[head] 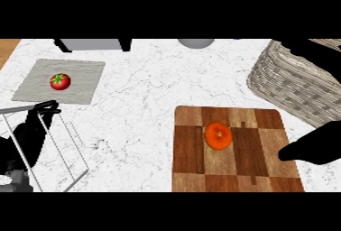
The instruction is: Pick the squash from the cutting board and place it in the basket
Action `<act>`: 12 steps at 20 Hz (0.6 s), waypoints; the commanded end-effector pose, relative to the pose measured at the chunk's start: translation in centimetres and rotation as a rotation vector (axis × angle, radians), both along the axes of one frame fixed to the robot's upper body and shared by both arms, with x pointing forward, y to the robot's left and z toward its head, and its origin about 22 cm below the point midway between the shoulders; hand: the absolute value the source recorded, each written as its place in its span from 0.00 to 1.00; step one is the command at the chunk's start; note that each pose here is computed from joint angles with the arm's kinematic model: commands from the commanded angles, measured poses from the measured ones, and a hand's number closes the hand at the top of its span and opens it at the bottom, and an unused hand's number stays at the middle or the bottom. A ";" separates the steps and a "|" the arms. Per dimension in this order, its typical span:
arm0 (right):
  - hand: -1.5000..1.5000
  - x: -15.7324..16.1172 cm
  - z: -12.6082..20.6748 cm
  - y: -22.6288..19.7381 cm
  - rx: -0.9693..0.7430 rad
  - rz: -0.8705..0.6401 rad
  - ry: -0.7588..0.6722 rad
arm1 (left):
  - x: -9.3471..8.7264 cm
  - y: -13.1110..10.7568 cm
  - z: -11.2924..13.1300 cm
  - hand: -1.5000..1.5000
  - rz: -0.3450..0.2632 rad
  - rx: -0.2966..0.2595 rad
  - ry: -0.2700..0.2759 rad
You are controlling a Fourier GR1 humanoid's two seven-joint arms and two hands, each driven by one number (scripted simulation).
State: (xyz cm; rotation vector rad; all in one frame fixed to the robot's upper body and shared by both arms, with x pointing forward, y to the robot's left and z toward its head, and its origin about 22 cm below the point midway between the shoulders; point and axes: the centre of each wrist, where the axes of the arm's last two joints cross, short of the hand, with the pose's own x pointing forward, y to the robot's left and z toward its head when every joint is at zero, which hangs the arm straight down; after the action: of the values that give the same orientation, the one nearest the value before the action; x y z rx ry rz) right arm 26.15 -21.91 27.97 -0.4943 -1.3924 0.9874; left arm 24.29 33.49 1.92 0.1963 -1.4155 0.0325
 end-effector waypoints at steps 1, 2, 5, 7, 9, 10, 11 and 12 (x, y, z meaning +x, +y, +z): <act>0.00 -3.2 -2.9 -1.2 0.009 -0.069 0.017 | 2.8 -0.5 1.6 0.50 -0.037 0.046 0.049; 0.00 -2.4 -3.1 -1.7 0.002 -0.082 0.054 | 2.5 -1.2 2.2 0.50 -0.036 0.061 0.043; 0.00 -4.3 -5.2 -0.7 0.017 -0.090 0.025 | 2.9 -1.3 1.7 0.50 -0.057 0.059 0.037; 0.00 -3.8 -6.8 -0.7 0.015 -0.098 -0.010 | 4.1 -0.7 2.3 0.50 -0.044 0.061 0.033; 0.00 -4.2 -9.4 -0.3 0.022 -0.104 -0.024 | 4.0 -1.2 1.8 0.50 -0.046 0.056 0.043; 0.00 -4.6 -10.2 0.5 0.029 -0.109 -0.031 | 3.6 -1.3 3.0 0.50 -0.055 0.058 0.030; 0.00 -3.2 -11.1 0.1 0.046 -0.120 -0.059 | 4.1 -0.9 1.4 0.50 -0.055 0.061 0.014; 0.00 -2.2 -12.7 0.2 0.023 -0.115 -0.057 | 2.3 -3.0 0.5 0.50 -0.077 0.051 0.022</act>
State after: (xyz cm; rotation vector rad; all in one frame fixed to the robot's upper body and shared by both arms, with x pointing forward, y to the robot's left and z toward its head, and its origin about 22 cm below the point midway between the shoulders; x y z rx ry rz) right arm 23.02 -22.07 18.79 -0.5487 -1.3919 0.8861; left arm 25.22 32.79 2.07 0.1863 -1.4141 0.0191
